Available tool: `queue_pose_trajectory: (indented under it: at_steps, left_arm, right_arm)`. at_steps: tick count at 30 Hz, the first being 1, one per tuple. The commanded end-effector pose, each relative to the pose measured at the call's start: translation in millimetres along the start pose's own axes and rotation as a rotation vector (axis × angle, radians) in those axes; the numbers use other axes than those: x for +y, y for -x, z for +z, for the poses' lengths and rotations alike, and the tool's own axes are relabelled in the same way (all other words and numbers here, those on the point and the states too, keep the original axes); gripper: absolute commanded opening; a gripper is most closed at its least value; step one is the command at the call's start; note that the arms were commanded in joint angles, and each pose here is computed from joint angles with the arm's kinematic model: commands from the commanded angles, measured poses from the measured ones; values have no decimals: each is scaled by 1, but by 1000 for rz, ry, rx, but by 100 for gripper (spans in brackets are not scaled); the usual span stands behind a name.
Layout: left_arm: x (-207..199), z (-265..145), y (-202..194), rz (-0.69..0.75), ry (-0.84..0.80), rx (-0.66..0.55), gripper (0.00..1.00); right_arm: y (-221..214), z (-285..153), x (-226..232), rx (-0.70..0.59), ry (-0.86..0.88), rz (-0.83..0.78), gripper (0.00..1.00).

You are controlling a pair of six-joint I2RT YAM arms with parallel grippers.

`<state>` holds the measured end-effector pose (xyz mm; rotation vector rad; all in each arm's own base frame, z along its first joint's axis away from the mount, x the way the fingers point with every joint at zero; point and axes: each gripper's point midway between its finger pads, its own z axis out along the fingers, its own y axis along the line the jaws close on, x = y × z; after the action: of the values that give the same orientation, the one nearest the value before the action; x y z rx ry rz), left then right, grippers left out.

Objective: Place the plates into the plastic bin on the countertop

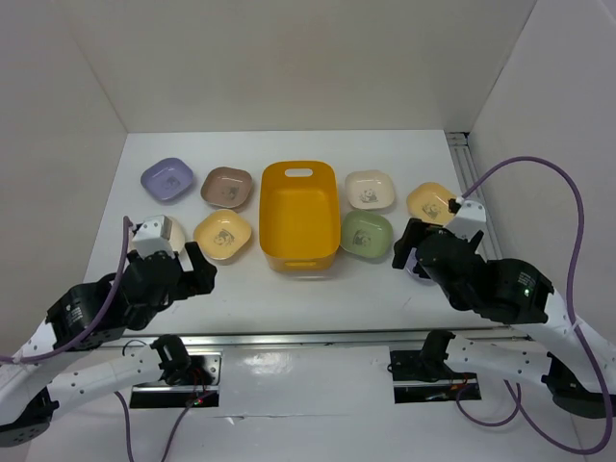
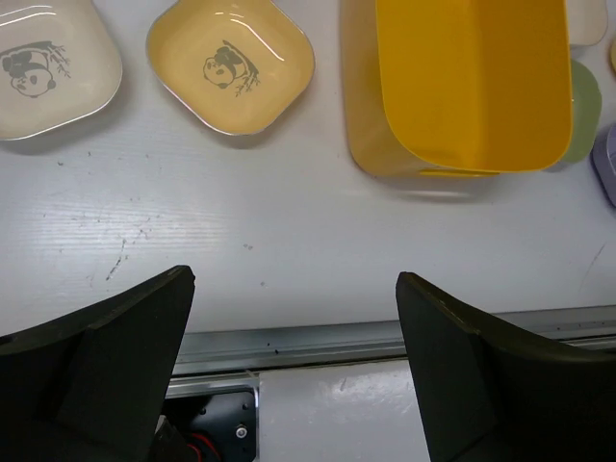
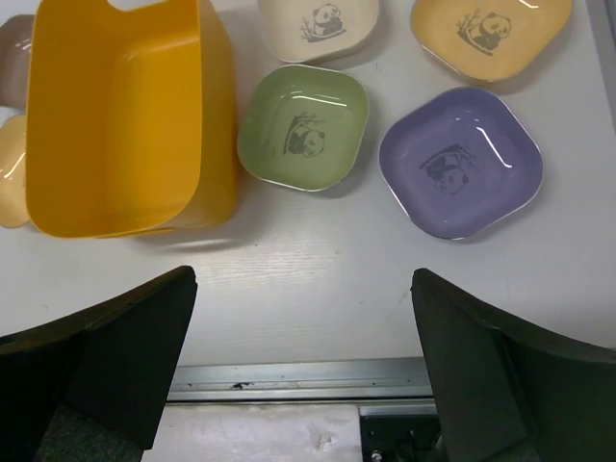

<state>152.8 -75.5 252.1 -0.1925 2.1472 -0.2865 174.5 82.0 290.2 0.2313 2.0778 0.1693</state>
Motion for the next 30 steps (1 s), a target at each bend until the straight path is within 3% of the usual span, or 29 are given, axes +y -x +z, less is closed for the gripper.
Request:
queue_pose_trajectory:
  at_steps: [1, 7, 11, 13, 14, 16, 18, 25, 30]
  left_arm:
    - [-6, -1, 3, -8, -42, -20, 100]
    - [-11, -2, 3, 3, -75, -23, 100]
    - [-15, 2, -2, 27, -79, 2, 100]
    - [-17, 2, -2, 33, -92, 2, 100]
    - [-17, 4, -3, 51, -87, 7, 100]
    - [-20, 3, -2, 55, -100, 9, 100]
    - [-20, 3, -2, 55, -100, 9, 100]
    - [-23, 1, -2, 58, -133, 0, 100]
    - [-24, 0, -2, 53, -145, 1, 100]
  right_arm:
    - [-2, 8, 12, -10, 22, 15, 100]
    - [-34, 44, 61, -5, 159, -27, 100]
    - [-45, 110, 32, 18, -135, -69, 100]
    - [-49, 143, 36, 61, -114, -54, 100]
    - [-37, 163, 7, 61, -167, -45, 100]
    - [-23, 190, -11, 41, -146, 16, 100]
    - [-29, 211, -35, 105, -120, 18, 98]
    - [-34, 250, -23, 153, 12, -51, 95]
    - [-52, 271, -31, 219, -15, -83, 89]
